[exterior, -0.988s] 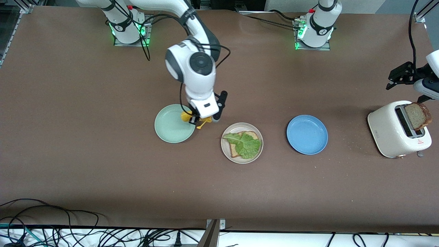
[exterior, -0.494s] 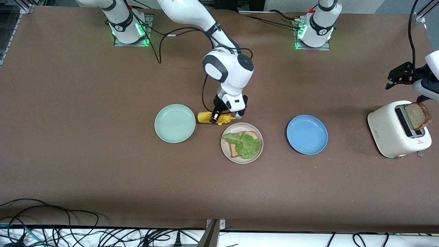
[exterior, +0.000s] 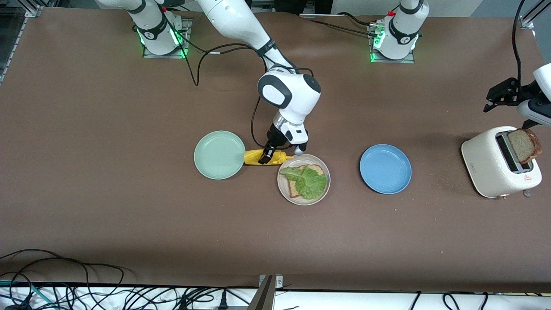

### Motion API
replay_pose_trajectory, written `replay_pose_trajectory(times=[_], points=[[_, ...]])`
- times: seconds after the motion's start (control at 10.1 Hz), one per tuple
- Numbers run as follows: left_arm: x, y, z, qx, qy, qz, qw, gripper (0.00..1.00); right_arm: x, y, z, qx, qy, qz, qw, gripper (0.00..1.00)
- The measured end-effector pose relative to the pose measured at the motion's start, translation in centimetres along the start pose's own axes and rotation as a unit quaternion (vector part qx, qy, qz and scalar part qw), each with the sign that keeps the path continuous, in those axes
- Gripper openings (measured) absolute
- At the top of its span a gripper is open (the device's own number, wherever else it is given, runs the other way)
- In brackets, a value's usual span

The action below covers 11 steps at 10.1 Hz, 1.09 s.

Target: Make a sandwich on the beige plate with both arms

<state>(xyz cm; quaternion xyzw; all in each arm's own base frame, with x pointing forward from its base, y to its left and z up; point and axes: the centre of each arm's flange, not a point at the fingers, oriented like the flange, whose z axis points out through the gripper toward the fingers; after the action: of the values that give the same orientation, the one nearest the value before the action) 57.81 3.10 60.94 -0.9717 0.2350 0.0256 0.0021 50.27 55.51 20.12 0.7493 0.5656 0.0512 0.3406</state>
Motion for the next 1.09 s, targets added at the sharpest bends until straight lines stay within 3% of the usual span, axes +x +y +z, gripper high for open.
replay_pose_trajectory(times=[0.69,0.89,1.09], points=[[0.0,0.0,0.1,-0.001,-0.002,0.0,1.0,1.0,0.2,0.6,0.4,-0.014,-0.002,-0.008,1.0,0.15],[0.0,0.0,0.1,-0.001,-0.002,0.0,1.0,1.0,-1.6,5.4,-2.5,0.02,0.001,0.001,1.0,0.15],[0.0,0.0,0.1,-0.001,-0.002,-0.001,1.0,1.0,-6.8,13.4,-6.2,0.089,0.014,0.033,0.995,0.15]])
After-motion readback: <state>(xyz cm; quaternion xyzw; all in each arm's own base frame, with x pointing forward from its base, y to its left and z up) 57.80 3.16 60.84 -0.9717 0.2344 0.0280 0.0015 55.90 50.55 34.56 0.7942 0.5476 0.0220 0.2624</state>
